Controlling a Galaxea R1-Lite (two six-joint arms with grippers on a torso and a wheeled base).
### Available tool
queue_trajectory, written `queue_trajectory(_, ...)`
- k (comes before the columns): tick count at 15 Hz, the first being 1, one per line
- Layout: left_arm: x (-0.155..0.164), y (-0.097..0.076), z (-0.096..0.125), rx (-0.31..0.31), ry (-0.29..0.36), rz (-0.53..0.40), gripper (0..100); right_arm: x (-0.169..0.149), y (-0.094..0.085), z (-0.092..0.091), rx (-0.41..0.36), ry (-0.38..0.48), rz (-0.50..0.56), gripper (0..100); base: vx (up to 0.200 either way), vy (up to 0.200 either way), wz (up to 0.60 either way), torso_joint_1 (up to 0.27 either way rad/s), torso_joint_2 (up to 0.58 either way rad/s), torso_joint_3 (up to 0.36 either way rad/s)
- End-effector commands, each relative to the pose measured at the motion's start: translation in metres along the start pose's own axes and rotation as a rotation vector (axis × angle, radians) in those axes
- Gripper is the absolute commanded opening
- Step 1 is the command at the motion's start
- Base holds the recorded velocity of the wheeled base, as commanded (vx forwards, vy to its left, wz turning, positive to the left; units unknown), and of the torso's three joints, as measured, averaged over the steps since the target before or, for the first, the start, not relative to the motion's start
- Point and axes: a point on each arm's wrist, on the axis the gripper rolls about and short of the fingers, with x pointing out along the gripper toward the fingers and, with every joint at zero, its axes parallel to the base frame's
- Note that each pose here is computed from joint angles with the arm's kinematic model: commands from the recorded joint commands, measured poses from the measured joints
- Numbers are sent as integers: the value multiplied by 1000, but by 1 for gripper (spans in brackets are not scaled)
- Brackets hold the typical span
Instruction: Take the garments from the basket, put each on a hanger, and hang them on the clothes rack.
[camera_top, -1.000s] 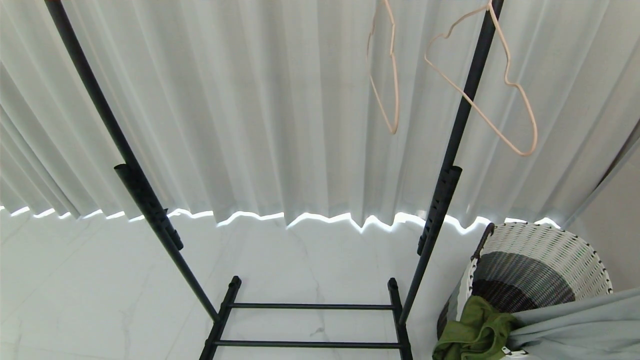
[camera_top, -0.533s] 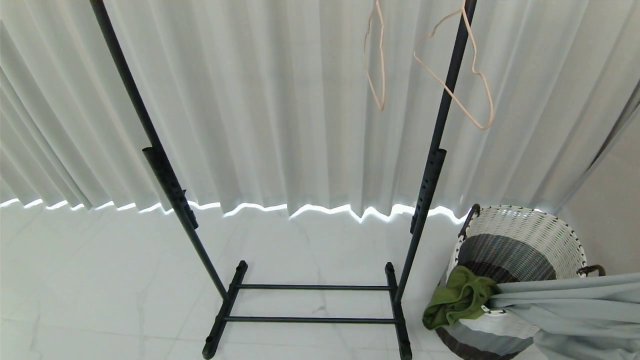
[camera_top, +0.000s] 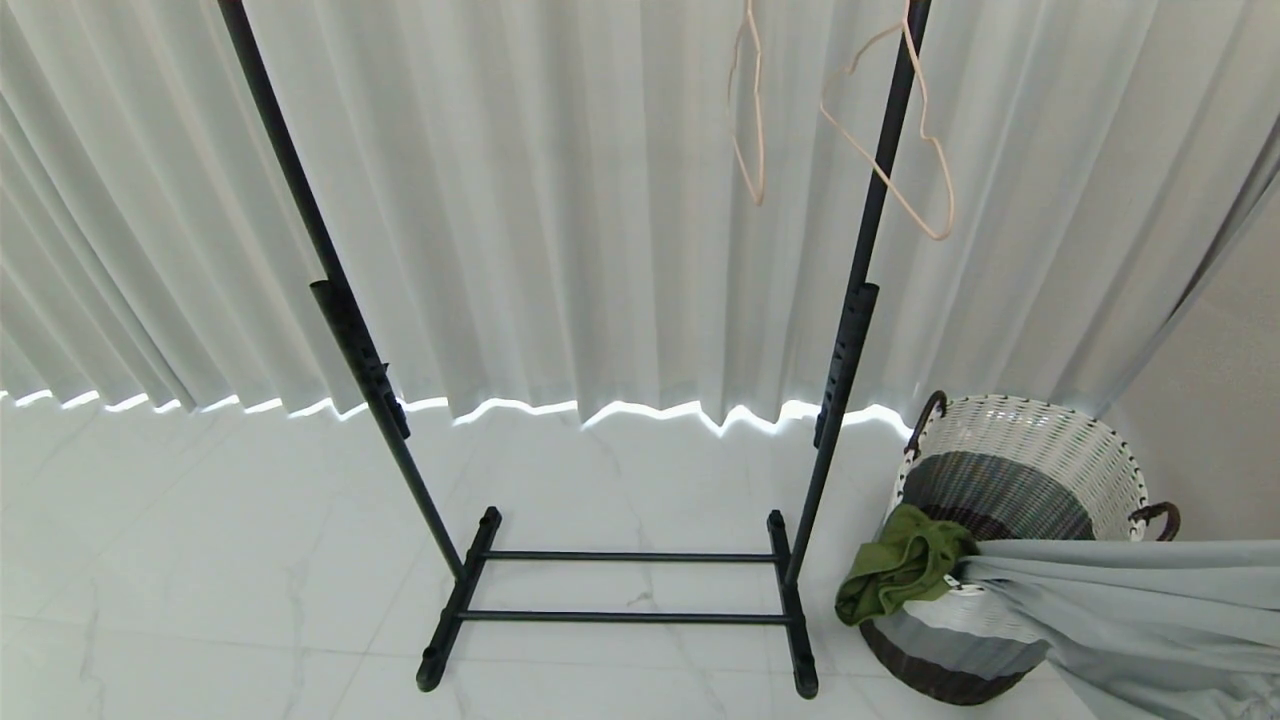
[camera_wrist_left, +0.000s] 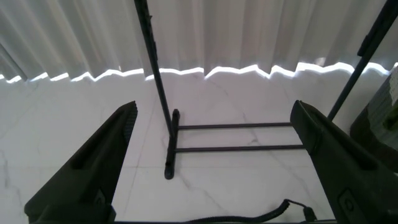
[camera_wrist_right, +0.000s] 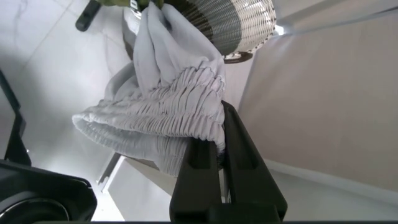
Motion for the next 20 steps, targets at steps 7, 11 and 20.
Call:
queue_trajectory(7, 0, 0, 1, -46, -8, 0, 100, -1, 13, -14, 2, 10, 13, 0, 0, 0, 0, 0, 0, 0)
queue_trajectory(11, -4, 5, 59, -119, -98, -120, 100, -3, 14, -14, 26, -17, 25, 0, 0, 0, 0, 0, 0, 0)
queue_trajectory(20, 164, -26, 158, -119, 319, -460, 100, -17, 7, 2, 254, -225, 196, 0, 0, 0, 0, 0, 0, 0)
